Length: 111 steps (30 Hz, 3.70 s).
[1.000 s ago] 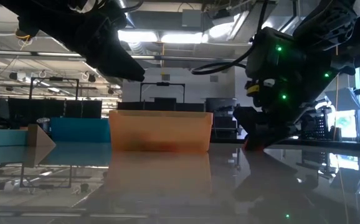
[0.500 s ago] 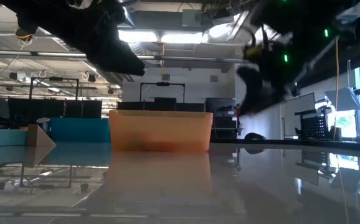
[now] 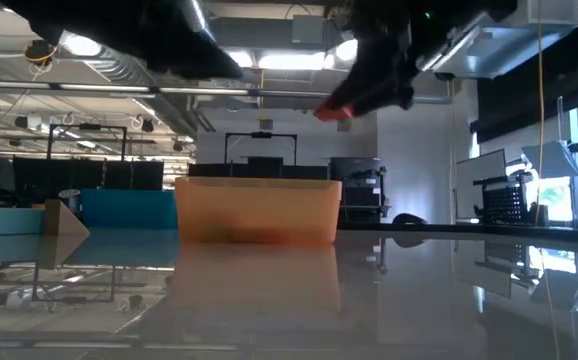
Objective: Sort blocks by size
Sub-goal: Put the orange triangle block into the blue bin
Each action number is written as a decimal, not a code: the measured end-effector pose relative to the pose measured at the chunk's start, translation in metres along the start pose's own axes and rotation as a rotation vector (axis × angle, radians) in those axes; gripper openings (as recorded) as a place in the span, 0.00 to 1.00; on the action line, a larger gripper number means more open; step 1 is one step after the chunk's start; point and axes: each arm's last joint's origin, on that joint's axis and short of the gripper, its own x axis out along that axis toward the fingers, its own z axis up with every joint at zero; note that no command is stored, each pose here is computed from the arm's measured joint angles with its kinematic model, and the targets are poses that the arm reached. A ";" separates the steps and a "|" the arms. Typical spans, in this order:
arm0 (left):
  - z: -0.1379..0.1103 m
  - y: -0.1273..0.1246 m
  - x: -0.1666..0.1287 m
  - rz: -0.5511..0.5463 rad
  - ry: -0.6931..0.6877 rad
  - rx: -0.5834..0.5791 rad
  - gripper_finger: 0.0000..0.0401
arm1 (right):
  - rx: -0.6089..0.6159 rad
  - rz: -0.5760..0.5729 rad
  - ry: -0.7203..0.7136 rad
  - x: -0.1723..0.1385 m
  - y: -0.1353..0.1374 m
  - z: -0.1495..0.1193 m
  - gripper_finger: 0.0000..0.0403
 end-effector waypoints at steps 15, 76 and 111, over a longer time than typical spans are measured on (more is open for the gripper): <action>0.017 -0.023 0.015 0.061 -0.257 0.486 0.55 | 0.034 0.362 -0.197 -0.002 0.012 0.028 0.34; 0.028 -0.038 0.051 0.166 -0.169 0.494 0.27 | -0.002 0.434 -0.241 -0.034 0.010 0.038 0.68; -0.060 0.154 -0.010 0.762 0.573 -0.367 0.28 | -0.008 -0.183 -0.049 -0.057 -0.037 -0.027 0.68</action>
